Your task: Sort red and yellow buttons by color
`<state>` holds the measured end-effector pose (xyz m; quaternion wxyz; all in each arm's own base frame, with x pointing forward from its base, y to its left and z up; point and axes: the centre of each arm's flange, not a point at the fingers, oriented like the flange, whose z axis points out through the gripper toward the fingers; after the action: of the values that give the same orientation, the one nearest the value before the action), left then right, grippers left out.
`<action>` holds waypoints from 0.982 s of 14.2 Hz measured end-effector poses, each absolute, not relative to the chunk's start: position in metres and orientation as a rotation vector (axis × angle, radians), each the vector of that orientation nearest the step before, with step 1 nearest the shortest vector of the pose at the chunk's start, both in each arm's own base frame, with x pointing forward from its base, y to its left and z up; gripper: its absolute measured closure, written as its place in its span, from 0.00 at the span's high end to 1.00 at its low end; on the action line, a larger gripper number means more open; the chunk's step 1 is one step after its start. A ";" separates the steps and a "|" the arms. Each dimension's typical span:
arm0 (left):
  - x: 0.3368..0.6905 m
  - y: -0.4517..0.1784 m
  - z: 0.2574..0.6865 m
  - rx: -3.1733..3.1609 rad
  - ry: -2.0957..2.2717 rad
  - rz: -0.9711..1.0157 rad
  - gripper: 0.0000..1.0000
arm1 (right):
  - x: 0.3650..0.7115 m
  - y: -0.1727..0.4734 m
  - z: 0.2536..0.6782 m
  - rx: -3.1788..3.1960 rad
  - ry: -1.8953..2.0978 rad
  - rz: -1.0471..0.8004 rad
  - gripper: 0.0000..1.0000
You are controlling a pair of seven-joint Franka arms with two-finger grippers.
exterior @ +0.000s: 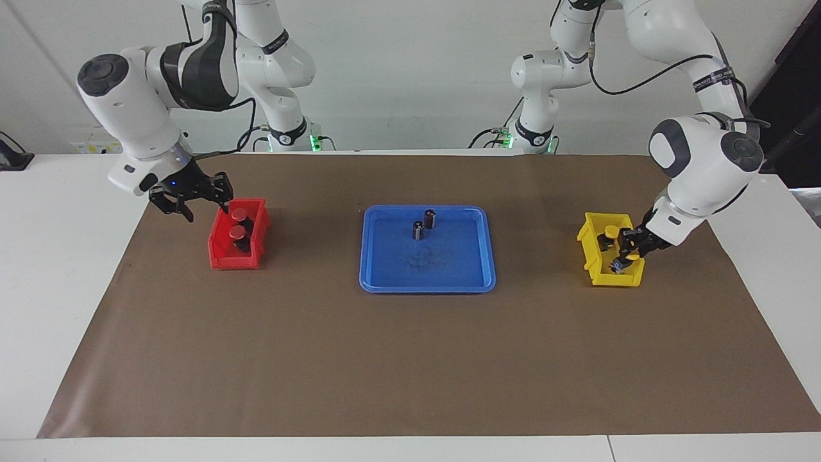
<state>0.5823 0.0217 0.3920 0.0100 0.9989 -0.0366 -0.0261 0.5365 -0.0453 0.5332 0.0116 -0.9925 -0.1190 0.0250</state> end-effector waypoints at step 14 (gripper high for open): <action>0.572 0.021 0.367 3.119 -0.118 -0.084 0.41 | 0.536 -0.062 0.615 -3.141 -0.104 0.102 1.00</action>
<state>0.5725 0.0212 0.3666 0.0097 0.9989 -0.0379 -0.0269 0.5361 -0.0622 0.6151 -0.0015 -0.9989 -0.0329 0.0325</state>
